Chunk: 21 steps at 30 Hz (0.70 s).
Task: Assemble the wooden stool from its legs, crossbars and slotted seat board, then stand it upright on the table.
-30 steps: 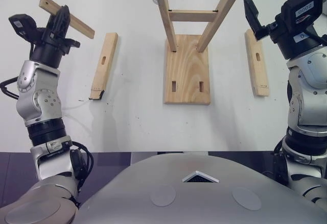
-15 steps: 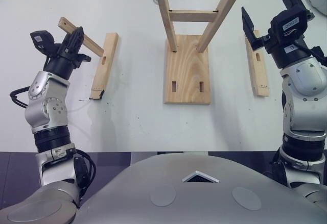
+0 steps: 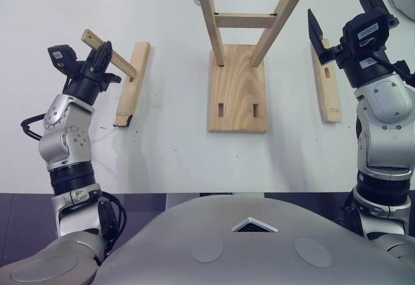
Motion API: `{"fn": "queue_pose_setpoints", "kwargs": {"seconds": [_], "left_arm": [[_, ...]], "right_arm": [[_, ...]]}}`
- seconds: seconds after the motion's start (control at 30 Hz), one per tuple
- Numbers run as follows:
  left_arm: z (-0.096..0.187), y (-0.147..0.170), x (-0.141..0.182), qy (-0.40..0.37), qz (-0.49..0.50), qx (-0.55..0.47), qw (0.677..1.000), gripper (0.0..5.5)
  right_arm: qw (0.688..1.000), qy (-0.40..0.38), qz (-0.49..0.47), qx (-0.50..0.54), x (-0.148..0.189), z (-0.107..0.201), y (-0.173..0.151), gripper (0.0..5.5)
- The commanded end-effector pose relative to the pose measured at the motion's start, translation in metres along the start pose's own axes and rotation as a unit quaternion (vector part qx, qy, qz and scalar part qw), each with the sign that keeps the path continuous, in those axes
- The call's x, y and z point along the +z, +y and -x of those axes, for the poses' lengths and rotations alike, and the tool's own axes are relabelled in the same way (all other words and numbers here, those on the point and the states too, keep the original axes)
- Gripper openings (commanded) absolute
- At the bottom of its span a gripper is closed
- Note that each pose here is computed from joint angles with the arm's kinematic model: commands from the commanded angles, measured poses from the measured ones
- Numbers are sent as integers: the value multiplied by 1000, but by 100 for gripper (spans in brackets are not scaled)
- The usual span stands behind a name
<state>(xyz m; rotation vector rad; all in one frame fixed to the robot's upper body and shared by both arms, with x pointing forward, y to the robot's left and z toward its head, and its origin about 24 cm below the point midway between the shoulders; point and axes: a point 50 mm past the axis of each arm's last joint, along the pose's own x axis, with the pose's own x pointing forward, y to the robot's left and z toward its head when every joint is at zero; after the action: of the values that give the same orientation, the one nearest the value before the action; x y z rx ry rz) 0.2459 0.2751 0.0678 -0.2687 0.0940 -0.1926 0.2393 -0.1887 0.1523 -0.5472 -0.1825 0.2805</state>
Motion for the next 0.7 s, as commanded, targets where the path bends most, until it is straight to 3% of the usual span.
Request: {"fn": "queue_pose_setpoints", "kwargs": {"seconds": [0.03,0.7], "left_arm": [[6,7,0,8,-16,8,1000,40],[19,5,6,-6,-52,23,998,40]], "right_arm": [[1000,1,-1,-3,2,1,0,383],[999,16,25,-25,-2,8,-3,383]]}}
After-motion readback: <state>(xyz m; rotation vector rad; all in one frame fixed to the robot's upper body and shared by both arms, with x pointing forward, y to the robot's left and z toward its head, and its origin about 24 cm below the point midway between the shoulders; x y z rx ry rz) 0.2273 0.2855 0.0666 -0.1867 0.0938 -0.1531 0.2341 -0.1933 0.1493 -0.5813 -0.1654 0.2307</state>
